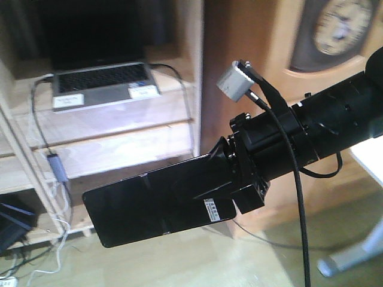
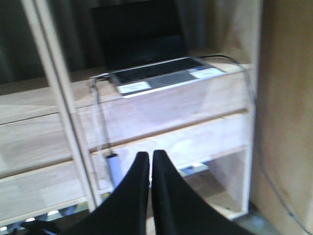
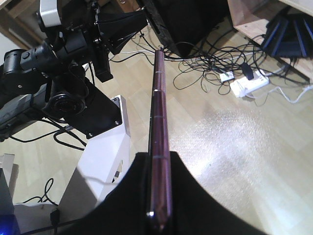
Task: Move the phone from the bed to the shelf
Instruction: 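Carry the phone in the right gripper while driving to the shelf, then raise the held phone toward the upper shelf above the laptop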
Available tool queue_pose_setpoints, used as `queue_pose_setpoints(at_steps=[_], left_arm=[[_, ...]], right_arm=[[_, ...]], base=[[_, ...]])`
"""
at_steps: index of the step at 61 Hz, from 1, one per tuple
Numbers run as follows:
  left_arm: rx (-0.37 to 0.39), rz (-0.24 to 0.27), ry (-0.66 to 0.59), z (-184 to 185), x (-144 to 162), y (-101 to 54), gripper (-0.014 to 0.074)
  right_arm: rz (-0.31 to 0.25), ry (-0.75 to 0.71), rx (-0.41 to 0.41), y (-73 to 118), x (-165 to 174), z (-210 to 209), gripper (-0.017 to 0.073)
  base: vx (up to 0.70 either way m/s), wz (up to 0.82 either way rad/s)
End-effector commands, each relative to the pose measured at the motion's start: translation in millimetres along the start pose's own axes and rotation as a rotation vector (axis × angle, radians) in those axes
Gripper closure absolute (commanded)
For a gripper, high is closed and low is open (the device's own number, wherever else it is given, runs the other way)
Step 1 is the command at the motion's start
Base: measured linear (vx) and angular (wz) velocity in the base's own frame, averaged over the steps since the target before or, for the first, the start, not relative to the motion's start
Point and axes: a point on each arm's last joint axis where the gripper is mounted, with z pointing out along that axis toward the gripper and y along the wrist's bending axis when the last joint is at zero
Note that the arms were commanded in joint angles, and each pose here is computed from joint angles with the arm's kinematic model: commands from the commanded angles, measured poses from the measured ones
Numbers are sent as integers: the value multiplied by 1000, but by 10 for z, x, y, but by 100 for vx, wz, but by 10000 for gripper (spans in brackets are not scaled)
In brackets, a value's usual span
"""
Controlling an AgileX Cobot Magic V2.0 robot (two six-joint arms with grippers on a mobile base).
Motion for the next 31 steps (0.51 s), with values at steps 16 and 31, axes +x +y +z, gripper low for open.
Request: queue_pose_setpoints(at_steps=[16,31], left_arm=[[-4,-9,-110,-32,-156,10,593],[-4,-9,-110,-32,-156,10,593]], right_arm=[[-33,-57,-86,218,-97,-107,560],[-33,-57,-86,218,-97,-107,560]], base=[[39,38],[37,20]])
